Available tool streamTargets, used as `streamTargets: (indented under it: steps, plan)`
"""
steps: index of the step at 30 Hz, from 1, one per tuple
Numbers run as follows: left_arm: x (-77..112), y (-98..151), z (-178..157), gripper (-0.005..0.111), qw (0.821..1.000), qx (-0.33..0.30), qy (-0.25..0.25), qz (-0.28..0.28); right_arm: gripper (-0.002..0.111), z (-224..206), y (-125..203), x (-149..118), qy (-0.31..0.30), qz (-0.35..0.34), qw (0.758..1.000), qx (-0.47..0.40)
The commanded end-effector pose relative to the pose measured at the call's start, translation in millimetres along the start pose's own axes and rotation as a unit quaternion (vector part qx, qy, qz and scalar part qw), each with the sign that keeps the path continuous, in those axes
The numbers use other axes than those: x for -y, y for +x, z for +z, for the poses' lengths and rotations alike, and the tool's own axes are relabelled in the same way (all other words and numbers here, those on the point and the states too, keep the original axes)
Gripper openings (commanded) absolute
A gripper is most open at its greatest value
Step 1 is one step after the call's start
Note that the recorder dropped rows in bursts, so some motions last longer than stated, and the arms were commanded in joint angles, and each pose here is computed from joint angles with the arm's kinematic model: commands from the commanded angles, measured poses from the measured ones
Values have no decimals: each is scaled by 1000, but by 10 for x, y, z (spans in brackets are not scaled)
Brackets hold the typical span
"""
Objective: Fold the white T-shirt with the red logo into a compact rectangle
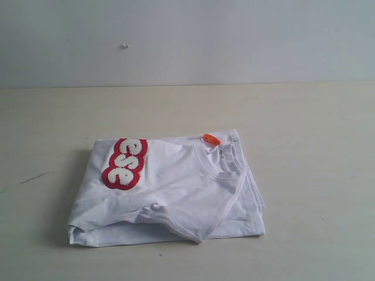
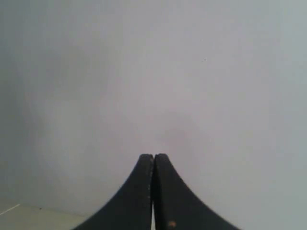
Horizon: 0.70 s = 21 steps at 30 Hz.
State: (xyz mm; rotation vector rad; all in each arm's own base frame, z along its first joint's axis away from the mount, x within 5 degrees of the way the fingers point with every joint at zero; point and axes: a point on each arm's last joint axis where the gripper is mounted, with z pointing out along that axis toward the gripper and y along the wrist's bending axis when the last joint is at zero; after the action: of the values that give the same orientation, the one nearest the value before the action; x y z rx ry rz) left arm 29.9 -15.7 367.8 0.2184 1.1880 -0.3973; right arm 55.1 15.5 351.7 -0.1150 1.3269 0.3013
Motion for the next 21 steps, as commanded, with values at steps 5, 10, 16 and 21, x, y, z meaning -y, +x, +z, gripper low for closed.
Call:
streamTargets:
  steps: [5,10,16,21]
  plan:
    - [37,-116,-335,0,998,63,14,1,0,-367,-138,-19,-7,0,996,85]
    - [44,-136,-399,0,997,75,17,2,0,-563,-197,-31,-13,1,992,123]
    - [68,-106,-396,0,998,59,30,4,0,-527,-74,-34,-17,2,997,82]
    - [68,-106,-396,0,998,59,30,5,0,-526,-72,-35,-18,4,997,81]
